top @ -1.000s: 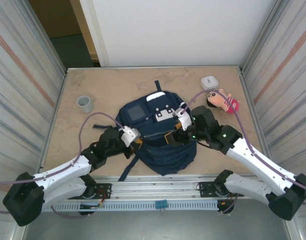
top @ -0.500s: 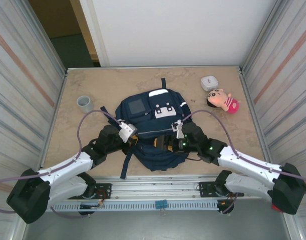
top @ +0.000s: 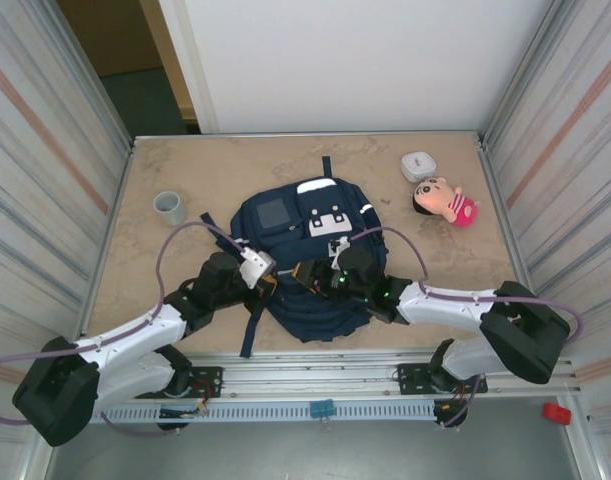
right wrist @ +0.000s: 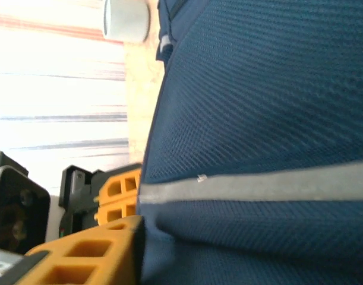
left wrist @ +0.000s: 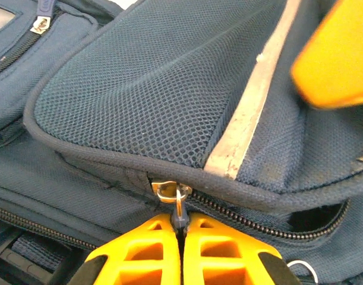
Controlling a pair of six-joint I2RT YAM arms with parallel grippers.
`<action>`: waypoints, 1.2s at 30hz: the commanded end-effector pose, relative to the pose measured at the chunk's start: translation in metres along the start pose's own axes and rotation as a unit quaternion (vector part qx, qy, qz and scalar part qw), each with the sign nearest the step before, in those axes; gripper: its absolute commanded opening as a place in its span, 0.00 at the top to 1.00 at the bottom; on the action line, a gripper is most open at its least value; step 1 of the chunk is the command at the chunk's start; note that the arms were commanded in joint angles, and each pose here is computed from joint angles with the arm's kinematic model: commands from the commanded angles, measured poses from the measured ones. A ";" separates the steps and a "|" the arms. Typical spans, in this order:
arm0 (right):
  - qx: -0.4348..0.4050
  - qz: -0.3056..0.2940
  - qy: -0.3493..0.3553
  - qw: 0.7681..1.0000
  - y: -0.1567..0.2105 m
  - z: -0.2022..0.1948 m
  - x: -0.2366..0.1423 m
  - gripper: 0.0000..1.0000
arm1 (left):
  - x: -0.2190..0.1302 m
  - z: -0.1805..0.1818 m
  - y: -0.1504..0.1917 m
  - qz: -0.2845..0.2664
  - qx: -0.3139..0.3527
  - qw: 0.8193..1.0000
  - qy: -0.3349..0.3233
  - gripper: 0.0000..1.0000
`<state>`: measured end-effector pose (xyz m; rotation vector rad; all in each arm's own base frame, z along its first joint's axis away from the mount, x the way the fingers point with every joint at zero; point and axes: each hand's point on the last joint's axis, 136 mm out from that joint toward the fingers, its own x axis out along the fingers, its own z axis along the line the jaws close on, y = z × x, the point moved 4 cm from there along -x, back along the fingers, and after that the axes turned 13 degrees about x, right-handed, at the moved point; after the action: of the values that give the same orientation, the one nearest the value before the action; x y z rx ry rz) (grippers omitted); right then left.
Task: Pack books, pencil case, and school supplies into a backpack
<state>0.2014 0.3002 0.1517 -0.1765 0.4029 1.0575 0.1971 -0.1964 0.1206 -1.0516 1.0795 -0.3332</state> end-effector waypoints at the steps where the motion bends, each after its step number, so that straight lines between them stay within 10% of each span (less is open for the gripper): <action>1: 0.005 -0.046 -0.044 0.998 -0.016 0.020 0.002 0.77 | -0.002 -0.012 -0.014 -0.023 0.007 0.999 0.032 1.00; 23: -0.005 -0.061 -0.048 0.997 -0.028 0.032 0.019 0.95 | -0.009 -0.071 -0.054 -0.079 0.046 0.980 0.179 0.95; 28: -0.021 -0.028 -0.036 0.999 -0.020 0.029 0.018 0.92 | -0.007 -0.077 -0.060 -0.070 0.087 0.979 0.170 0.61; 36: -0.161 0.051 0.066 0.983 -0.020 0.019 -0.014 0.91 | -0.033 -0.053 -0.066 -0.083 0.185 0.977 0.061 0.36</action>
<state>0.2246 0.2920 0.1589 -0.3605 0.3991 1.0938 0.1454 -0.2446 0.1740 -0.8804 1.1339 -0.6968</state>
